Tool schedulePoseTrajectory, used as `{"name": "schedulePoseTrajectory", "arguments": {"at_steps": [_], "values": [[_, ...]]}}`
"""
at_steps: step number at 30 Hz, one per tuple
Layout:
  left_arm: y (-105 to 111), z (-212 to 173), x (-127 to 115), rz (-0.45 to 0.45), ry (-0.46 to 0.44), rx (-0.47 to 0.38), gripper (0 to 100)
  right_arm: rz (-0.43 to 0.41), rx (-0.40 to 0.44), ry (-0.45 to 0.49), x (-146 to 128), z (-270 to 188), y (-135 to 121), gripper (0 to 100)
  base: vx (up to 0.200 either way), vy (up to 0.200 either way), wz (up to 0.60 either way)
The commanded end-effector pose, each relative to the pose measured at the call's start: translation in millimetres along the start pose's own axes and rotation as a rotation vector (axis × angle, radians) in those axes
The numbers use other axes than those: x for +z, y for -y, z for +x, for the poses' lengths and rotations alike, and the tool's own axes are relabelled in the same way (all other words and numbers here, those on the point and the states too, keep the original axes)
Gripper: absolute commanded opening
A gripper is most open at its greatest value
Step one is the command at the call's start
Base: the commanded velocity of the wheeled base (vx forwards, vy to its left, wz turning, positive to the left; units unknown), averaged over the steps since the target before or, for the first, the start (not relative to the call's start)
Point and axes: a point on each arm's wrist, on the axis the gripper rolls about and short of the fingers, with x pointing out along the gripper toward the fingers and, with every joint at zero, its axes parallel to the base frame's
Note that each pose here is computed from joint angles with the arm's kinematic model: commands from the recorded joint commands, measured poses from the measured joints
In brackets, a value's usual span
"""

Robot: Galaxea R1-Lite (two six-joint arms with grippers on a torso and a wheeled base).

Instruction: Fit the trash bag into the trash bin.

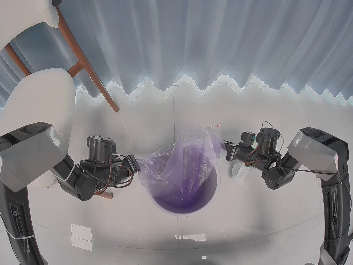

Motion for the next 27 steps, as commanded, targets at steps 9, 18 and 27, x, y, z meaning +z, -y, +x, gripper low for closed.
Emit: {"name": "schedulePoseTrajectory", "arguments": {"at_steps": [9,18,27], "values": [[-1,-9,-14,-0.007,-0.026,0.001,0,0.009,-0.008,-0.012,-18,-17,-2,100,0.0,0.0,0.0],[9,-22,-23,0.019,0.011,-0.048,0,0.144,0.0,0.087,17,-49,-14,100,0.0,0.0,0.0],[31,-52,-32,0.065,0.078,-0.106,0,0.289,0.007,0.148,74,-99,-42,100,0.0,0.0,0.0]]}}
